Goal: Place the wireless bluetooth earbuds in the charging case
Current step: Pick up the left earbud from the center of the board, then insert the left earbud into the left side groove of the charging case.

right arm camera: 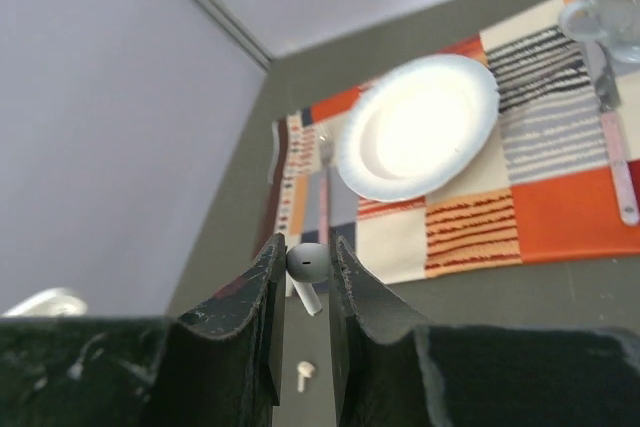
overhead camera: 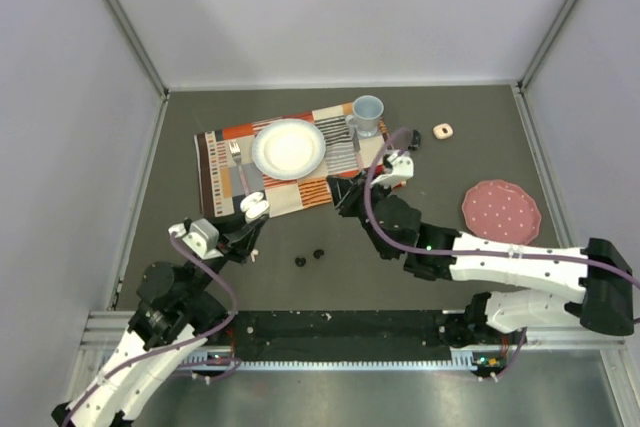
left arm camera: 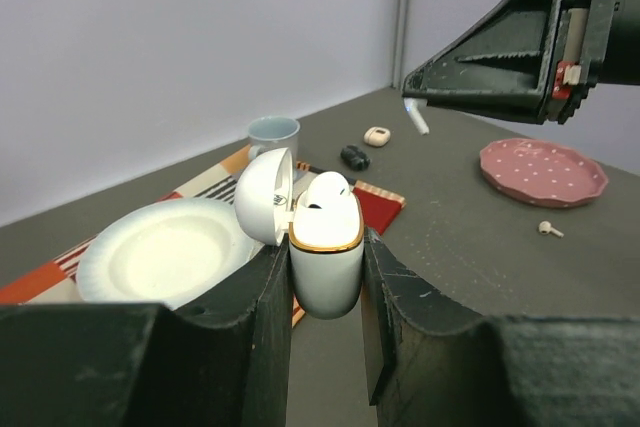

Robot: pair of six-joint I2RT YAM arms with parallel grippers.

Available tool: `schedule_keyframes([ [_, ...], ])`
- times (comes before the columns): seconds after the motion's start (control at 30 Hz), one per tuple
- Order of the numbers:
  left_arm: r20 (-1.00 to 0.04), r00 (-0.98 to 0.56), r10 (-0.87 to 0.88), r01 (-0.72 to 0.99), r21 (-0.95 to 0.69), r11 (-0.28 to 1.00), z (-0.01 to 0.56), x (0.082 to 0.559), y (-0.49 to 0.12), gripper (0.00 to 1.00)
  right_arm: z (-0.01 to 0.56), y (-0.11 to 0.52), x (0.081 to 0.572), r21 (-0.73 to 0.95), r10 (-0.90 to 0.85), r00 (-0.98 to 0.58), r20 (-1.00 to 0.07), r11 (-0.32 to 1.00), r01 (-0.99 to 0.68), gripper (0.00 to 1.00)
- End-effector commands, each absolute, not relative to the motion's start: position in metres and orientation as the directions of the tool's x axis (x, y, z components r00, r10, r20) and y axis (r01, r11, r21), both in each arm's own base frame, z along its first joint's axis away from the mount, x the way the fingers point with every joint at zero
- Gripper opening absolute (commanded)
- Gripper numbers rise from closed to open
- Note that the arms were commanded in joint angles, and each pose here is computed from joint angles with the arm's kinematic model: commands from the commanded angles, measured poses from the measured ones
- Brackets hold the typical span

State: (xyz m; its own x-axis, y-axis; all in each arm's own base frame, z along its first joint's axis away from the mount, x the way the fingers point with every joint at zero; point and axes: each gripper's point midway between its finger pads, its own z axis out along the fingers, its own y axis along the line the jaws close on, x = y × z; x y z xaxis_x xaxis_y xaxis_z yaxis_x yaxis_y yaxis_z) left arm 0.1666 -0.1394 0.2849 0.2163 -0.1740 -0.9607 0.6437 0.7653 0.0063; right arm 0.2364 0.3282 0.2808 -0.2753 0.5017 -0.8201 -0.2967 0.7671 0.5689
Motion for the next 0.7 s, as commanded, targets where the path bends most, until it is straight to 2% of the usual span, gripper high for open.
schedule_keyframes([
  [0.0, -0.854, 0.371, -0.365, 0.710, 0.008, 0.704, 0.337, 0.137, -0.135, 0.00, 0.333, 0.316, 0.222, 0.654, 0.632, -0.200, -0.748, 0.653, -0.383, 0.00],
  [0.43, -0.811, 0.357, -0.463, 0.805, 0.016, 0.593, 0.337, 0.135, -0.165, 0.00, 0.386, 0.321, 0.184, 0.646, 0.707, -0.165, -0.688, 0.492, -0.584, 0.00],
  [0.67, -0.815, 0.350, -0.461, 0.803, 0.008, 0.596, 0.335, 0.139, -0.167, 0.00, 0.407, 0.337, 0.159, 0.582, 0.703, -0.113, -0.702, 0.475, -0.660, 0.00],
])
